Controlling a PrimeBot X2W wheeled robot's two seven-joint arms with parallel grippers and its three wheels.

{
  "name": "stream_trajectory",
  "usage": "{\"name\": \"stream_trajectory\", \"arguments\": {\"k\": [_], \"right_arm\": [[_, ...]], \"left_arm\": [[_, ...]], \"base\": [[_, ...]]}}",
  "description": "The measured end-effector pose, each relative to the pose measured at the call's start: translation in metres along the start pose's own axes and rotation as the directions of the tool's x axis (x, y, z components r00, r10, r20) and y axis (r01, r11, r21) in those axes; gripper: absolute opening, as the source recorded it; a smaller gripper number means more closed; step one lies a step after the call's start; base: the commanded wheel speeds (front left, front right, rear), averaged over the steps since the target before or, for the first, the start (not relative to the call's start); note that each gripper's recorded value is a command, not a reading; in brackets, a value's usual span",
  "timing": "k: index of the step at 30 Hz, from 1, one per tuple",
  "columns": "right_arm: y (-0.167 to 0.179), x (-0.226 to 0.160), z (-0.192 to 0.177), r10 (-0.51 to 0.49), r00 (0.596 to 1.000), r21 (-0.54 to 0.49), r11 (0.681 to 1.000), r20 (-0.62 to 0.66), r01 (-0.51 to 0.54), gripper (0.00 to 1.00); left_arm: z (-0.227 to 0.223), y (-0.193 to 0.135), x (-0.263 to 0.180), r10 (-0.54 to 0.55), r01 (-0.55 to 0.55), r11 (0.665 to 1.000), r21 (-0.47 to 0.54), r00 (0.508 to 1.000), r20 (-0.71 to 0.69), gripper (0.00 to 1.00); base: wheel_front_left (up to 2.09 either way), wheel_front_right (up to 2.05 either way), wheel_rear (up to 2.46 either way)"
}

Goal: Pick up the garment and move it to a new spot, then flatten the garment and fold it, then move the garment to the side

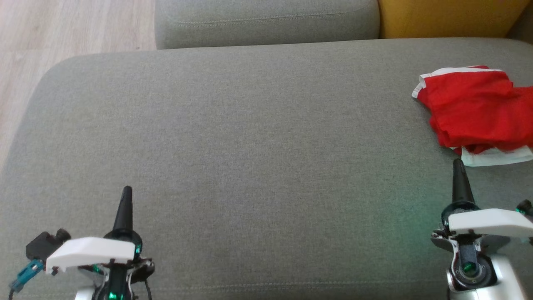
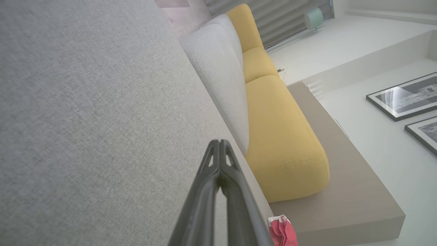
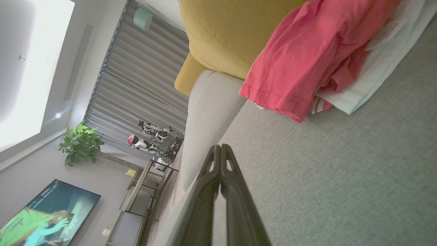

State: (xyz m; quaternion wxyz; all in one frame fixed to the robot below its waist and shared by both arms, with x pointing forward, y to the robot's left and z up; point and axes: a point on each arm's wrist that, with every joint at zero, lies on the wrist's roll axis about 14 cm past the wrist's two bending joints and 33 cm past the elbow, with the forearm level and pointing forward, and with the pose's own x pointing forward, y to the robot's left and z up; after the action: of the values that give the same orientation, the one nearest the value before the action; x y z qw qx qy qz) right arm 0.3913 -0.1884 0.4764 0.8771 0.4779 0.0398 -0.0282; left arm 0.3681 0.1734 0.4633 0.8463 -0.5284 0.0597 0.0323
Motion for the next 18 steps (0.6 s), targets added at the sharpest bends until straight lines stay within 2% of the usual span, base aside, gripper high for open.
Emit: {"name": "stream_trajectory", "arguments": {"k": [18], "right_arm": [[-0.0017, -0.0026, 0.0068, -0.005, 1.0, 0.196, 0.981, 0.005, 0.004, 0.0]], "left_arm": [[0.004, 0.0, 0.0008, -0.001, -0.001, 0.987, -0.158, 1.0, -0.009, 0.0]], "base": [[0.0, 0.0, 0.0]]}}
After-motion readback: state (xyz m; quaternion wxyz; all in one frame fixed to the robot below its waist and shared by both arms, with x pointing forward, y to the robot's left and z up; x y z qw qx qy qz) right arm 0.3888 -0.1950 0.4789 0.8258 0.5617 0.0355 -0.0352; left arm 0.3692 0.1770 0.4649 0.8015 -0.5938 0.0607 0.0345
